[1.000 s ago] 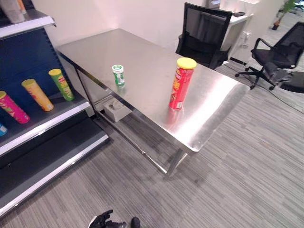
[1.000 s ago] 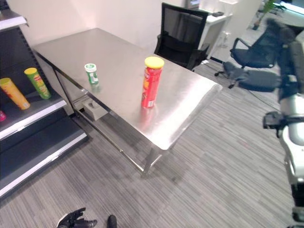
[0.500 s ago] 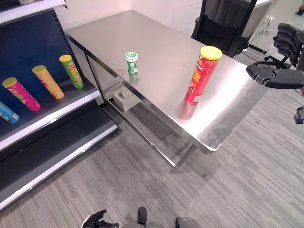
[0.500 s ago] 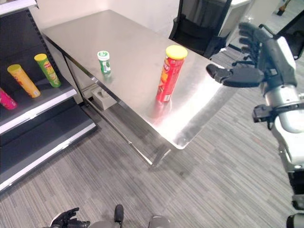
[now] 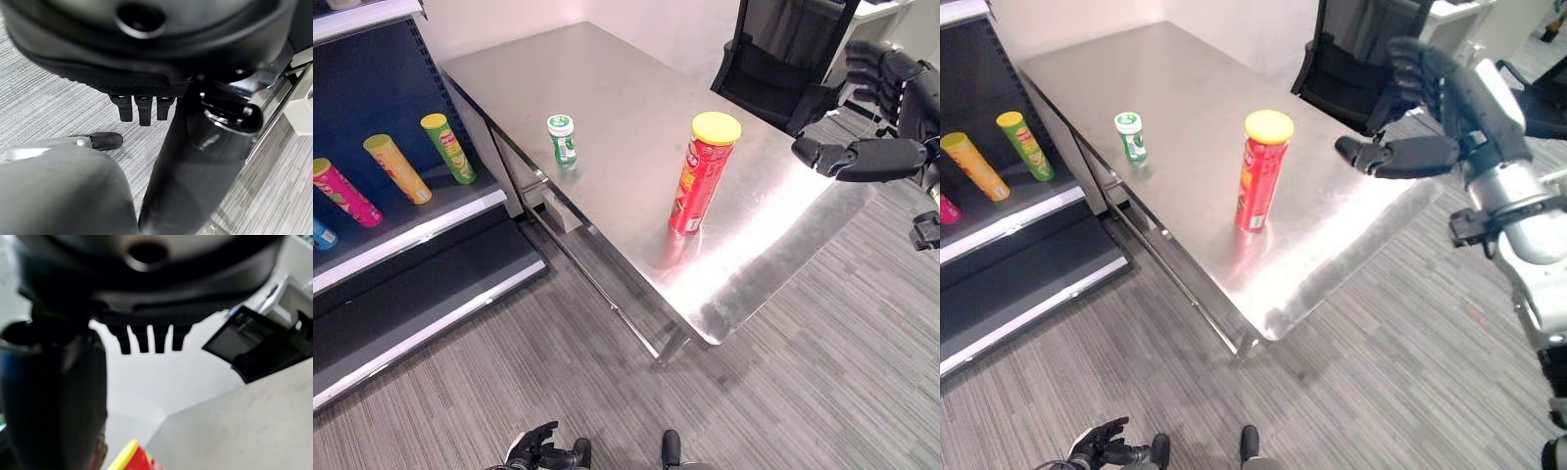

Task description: Put the goods on the table back onto the shelves and tidy them up.

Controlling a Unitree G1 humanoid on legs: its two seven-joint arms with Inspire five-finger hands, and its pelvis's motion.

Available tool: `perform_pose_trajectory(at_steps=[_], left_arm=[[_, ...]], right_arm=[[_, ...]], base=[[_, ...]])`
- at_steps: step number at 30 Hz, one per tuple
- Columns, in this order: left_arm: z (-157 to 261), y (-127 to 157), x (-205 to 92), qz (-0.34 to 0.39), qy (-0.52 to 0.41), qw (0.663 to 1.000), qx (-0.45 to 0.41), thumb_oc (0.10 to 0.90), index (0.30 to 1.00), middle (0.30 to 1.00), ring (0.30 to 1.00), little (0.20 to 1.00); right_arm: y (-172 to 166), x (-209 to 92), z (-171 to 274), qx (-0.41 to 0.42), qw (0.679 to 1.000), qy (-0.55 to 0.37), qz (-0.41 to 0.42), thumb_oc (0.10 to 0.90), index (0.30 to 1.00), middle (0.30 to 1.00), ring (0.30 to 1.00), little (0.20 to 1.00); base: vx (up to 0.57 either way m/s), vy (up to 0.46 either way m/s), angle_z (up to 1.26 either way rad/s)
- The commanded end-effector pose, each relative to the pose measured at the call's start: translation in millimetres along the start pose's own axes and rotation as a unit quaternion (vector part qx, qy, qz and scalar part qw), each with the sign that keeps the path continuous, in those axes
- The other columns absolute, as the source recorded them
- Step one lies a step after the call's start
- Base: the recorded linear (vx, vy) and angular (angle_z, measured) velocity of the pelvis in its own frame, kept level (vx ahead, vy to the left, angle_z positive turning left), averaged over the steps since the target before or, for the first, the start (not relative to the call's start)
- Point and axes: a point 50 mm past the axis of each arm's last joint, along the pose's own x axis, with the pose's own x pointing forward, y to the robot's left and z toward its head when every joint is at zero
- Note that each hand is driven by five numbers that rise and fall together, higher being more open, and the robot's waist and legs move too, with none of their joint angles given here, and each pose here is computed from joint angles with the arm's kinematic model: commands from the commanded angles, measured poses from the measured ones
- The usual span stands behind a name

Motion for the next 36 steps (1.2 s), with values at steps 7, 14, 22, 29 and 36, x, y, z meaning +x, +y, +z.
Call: perform_pose_trajectory(at_steps=[7,14,22,29,36], left_arm=[[-22,25,-7,0.021,0.038,0.997,0.058,0.8,0.9,0.9,0.9,0.9],[-17,17,-6,0.017,0.027,0.998,0.049,0.8,0.9,0.9,0.9,0.9],[-9,16,-4,0.013,0.017,0.998,0.061,0.8,0.9,0.9,0.9,0.9],[-17,17,-4,0.015,0.035,0.997,0.062,0.8,0.9,0.9,0.9,0.9],[-20,17,-5,0.016,0.042,0.998,0.052,0.8,0.9,0.9,0.9,0.9]], right_arm=[[-16,15,33,-0.044,0.997,-0.055,0.014,0.8,0.9,0.9,0.9,0.9],[-18,24,22,-0.079,0.997,-0.021,0.005,0.8,0.9,0.9,0.9,0.9],[-22,33,9,-0.074,0.997,0.018,-0.005,0.8,0.9,0.9,0.9,0.9],[-23,46,8,-0.066,0.997,0.031,-0.009,0.8,0.9,0.9,0.9,0.9],[-21,53,1,-0.029,0.998,0.053,-0.005,0.8,0.9,0.9,0.9,0.9]], base=[[0.01,-0.02,0.1],[0.01,-0.018,0.16],[0.01,-0.015,0.15],[0.01,-0.016,0.09],[0.0,-0.012,0.05]])
